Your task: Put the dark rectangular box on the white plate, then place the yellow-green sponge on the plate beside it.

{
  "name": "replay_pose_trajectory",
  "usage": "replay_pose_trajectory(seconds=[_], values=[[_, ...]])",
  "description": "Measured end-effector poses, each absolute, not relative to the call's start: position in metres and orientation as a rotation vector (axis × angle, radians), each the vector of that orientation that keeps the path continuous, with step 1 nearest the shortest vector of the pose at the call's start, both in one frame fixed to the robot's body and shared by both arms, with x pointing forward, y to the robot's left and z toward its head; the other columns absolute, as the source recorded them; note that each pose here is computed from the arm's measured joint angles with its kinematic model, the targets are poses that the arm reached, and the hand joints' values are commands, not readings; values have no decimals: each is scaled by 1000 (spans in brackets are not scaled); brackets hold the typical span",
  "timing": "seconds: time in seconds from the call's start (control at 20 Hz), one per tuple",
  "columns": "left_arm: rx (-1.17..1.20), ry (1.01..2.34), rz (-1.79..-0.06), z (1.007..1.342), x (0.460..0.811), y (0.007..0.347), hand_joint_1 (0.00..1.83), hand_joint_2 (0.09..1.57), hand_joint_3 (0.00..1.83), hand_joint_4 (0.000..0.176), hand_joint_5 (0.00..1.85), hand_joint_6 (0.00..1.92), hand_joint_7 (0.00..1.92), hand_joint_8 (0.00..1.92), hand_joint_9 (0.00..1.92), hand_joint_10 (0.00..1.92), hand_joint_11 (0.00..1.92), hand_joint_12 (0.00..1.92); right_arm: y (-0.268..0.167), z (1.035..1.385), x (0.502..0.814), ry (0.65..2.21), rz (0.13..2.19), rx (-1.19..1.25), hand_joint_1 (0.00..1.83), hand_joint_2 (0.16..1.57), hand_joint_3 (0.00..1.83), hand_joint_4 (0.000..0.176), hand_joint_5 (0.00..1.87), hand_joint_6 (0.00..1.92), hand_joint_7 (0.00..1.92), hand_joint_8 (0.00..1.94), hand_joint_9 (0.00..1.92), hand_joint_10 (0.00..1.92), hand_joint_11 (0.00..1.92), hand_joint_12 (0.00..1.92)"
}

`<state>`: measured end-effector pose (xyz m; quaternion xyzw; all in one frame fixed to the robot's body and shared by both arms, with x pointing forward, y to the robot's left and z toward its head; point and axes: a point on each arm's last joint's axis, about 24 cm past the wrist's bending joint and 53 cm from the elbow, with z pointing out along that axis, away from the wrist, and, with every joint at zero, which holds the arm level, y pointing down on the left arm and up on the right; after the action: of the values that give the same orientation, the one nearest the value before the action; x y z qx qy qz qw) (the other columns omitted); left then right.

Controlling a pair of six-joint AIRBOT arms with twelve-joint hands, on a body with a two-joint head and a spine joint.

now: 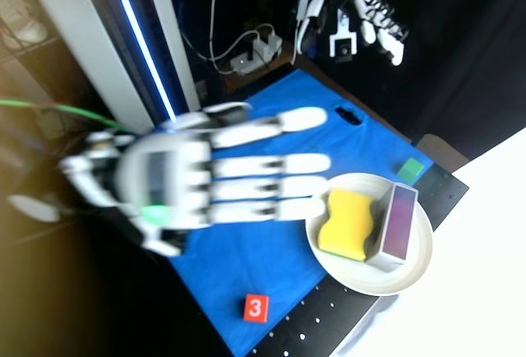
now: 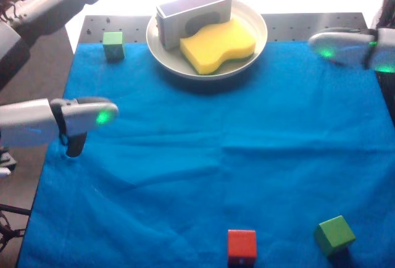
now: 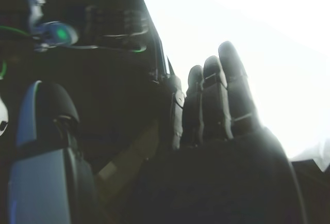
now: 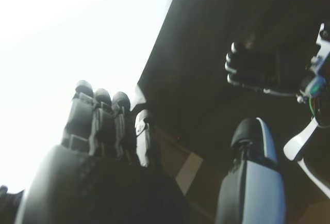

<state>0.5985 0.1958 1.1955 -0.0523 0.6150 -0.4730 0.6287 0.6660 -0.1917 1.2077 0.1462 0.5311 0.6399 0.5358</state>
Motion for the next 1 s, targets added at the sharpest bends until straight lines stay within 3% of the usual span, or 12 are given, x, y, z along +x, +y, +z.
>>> replay_pose_trajectory(seconds=[0.05,0.15,0.2,0.25,0.35,0.5,0.7,0.85,0.9,1.0], values=[[-119,1411,-1090,1195,597,194,669,921,0,82,148,3,156,5,176,10,0,776,-203,1211,659,1245,1519,363,699,921,4,176,110,4,166,6,36,3,1,1],[-95,1402,-1094,1201,592,193,621,905,0,116,142,0,164,7,194,14,0,784,-218,1211,642,1235,1498,366,740,904,0,176,109,1,151,0,0,0,0,0],[-98,1388,-1090,1204,593,197,574,886,0,132,158,0,187,2,228,6,0,900,-226,1209,632,1247,1479,367,709,861,0,175,99,0,159,3,8,3,0,0],[-96,1381,-1086,1207,592,199,569,896,2,126,167,1,201,2,245,5,0,967,-233,1207,624,1256,1450,363,696,843,0,176,86,0,159,3,1,0,0,0],[-103,1357,-1083,1213,593,203,569,927,14,142,157,0,195,0,242,2,0,983,-263,1205,607,1245,1375,404,719,846,0,176,94,6,166,5,27,11,0,0],[-107,1352,-1083,1213,592,204,478,964,8,120,135,0,166,0,235,0,0,1009,-294,1204,602,1210,1290,490,721,851,0,176,112,9,137,3,14,4,0,0],[-123,1346,-1100,1213,588,206,423,948,0,110,154,0,158,1,201,1,0,858,-278,1178,586,1294,1320,514,704,873,3,169,113,6,99,0,1,0,0,0],[-145,1331,-1090,1214,586,214,435,928,0,121,144,0,133,0,157,0,0,737,-280,1169,585,1300,1311,549,694,873,1,175,120,6,101,5,14,6,0,0],[-154,1331,-1091,1213,585,217,394,960,5,101,122,0,129,0,161,2,0,764,-281,1169,586,1297,1307,555,684,858,0,176,119,5,110,8,22,9,0,0],[-172,1319,-1099,1214,582,221,371,1015,8,106,98,1,110,2,139,4,0,697,-282,1168,586,1294,1304,563,689,849,0,174,122,4,109,5,6,1,0,0]])
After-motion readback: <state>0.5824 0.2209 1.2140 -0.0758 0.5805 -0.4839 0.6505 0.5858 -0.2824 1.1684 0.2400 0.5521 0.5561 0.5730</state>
